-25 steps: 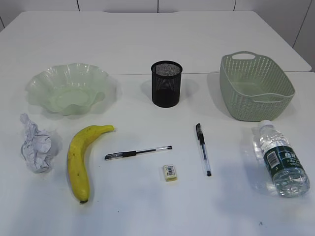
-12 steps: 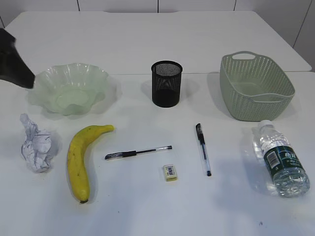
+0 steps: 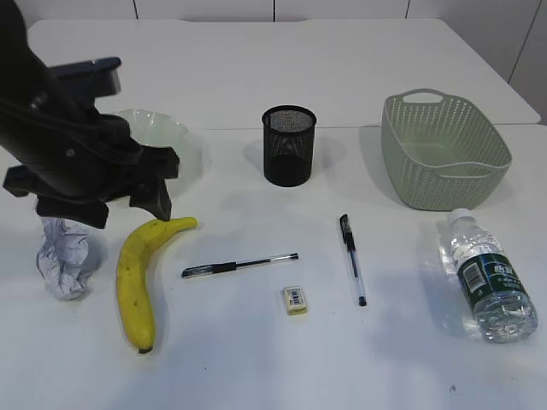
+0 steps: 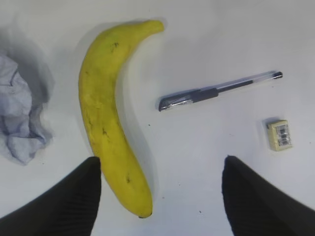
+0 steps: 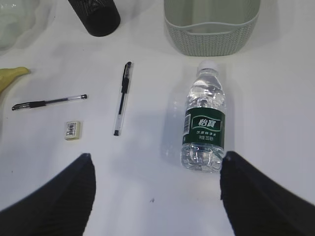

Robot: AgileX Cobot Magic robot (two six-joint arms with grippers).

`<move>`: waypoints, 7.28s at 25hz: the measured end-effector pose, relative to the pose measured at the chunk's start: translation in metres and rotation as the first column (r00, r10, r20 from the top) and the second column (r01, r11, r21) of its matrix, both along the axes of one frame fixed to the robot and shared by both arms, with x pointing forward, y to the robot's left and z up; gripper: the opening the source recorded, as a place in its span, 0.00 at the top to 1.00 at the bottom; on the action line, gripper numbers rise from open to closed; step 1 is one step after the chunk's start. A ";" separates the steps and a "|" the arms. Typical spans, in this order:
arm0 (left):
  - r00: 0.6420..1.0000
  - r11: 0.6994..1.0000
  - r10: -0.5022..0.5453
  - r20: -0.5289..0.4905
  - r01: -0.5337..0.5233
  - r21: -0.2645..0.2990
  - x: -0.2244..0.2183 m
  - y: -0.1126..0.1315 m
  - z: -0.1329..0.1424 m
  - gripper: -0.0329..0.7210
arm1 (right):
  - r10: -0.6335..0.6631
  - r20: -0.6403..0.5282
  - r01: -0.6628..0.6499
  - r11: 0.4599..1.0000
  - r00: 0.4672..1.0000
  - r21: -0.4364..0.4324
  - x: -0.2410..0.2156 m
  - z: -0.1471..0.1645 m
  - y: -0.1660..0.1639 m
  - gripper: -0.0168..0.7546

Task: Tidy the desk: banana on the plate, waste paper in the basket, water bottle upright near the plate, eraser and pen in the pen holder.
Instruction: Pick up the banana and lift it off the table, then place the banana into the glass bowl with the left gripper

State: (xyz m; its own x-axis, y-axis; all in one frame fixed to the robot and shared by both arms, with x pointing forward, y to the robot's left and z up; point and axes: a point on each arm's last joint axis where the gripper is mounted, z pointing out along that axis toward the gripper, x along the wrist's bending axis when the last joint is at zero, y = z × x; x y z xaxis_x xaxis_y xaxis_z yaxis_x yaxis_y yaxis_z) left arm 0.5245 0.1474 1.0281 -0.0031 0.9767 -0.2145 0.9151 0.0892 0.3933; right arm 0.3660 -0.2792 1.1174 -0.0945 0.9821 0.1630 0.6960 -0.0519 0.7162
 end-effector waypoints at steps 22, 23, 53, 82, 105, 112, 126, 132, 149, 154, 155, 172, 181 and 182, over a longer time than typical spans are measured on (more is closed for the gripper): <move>0.986 0.987 0.137 -0.098 -0.127 0.099 0.033 -0.011 -0.078 0.24 | 0.000 -0.054 0.000 1.000 0.999 0.003 0.009 -0.007 0.001 0.22; 0.985 0.986 0.138 -0.104 -0.127 0.104 0.034 -0.011 -0.081 0.24 | 0.000 -0.054 0.000 1.000 0.999 0.003 0.009 -0.007 0.001 0.22; 0.983 0.972 0.159 -0.089 -0.140 0.190 0.045 0.001 -0.103 0.24 | 0.000 -0.054 0.000 1.000 0.999 0.003 0.009 -0.007 0.001 0.22; 0.988 0.975 0.131 -0.085 -0.113 0.191 0.052 -0.003 -0.124 0.33 | -0.001 -0.055 0.001 1.000 0.998 0.004 0.009 -0.007 0.001 0.22; 0.985 0.971 0.138 -0.101 -0.114 0.210 0.050 -0.002 -0.125 0.63 | -0.001 -0.055 0.001 1.000 0.998 0.004 0.009 -0.007 0.001 0.22; 0.986 0.970 0.146 -0.085 -0.126 0.208 0.048 0.000 -0.108 0.63 | -0.001 -0.055 0.001 1.000 0.998 0.004 0.009 -0.007 0.001 0.22; 0.988 0.968 0.152 0.005 -0.150 0.202 0.058 0.000 -0.038 0.63 | -0.001 -0.055 0.001 1.000 0.998 0.004 0.009 -0.007 0.001 0.22; 0.982 0.974 0.140 0.123 -0.159 0.160 0.081 -0.002 0.005 0.63 | -0.001 -0.055 0.001 1.000 0.998 0.004 0.009 -0.007 0.001 0.22; 0.849 0.864 0.501 0.164 -0.481 -0.150 0.149 0.095 0.059 0.63 | -0.001 -0.053 0.002 1.000 0.999 0.004 0.010 -0.006 0.001 0.22; 0.849 0.852 0.515 0.118 -0.490 -0.184 0.170 0.090 0.041 0.63 | -0.002 -0.051 0.002 1.000 0.999 0.005 0.010 -0.006 0.001 0.22; 0.850 0.850 0.516 0.108 -0.492 -0.189 0.175 0.088 0.036 0.63 | -0.002 -0.049 0.002 1.000 0.999 0.005 0.010 -0.006 0.001 0.22; 0.795 0.763 0.604 -0.055 -0.596 -0.251 0.224 0.112 -0.037 0.63 | -0.002 -0.047 0.003 1.000 0.999 0.005 0.010 -0.006 0.001 0.22; 0.794 0.765 0.602 -0.087 -0.604 -0.221 0.228 0.112 -0.061 0.63 | -0.003 -0.046 0.003 1.000 0.999 0.005 0.010 -0.006 0.001 0.22; 0.793 0.765 0.602 -0.090 -0.605 -0.218 0.229 0.112 -0.063 0.63 | -0.003 -0.046 0.003 1.000 0.999 0.005 0.010 -0.006 0.001 0.22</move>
State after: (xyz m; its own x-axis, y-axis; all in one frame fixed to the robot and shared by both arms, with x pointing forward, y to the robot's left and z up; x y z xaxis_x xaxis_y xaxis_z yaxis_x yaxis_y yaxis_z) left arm 0.7533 0.2595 0.9651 -0.5803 0.6968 -0.4215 0.6473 0.7088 0.2804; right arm 0.3761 -0.2784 1.1114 -0.0840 0.9815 0.1720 0.7278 -0.0574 0.6834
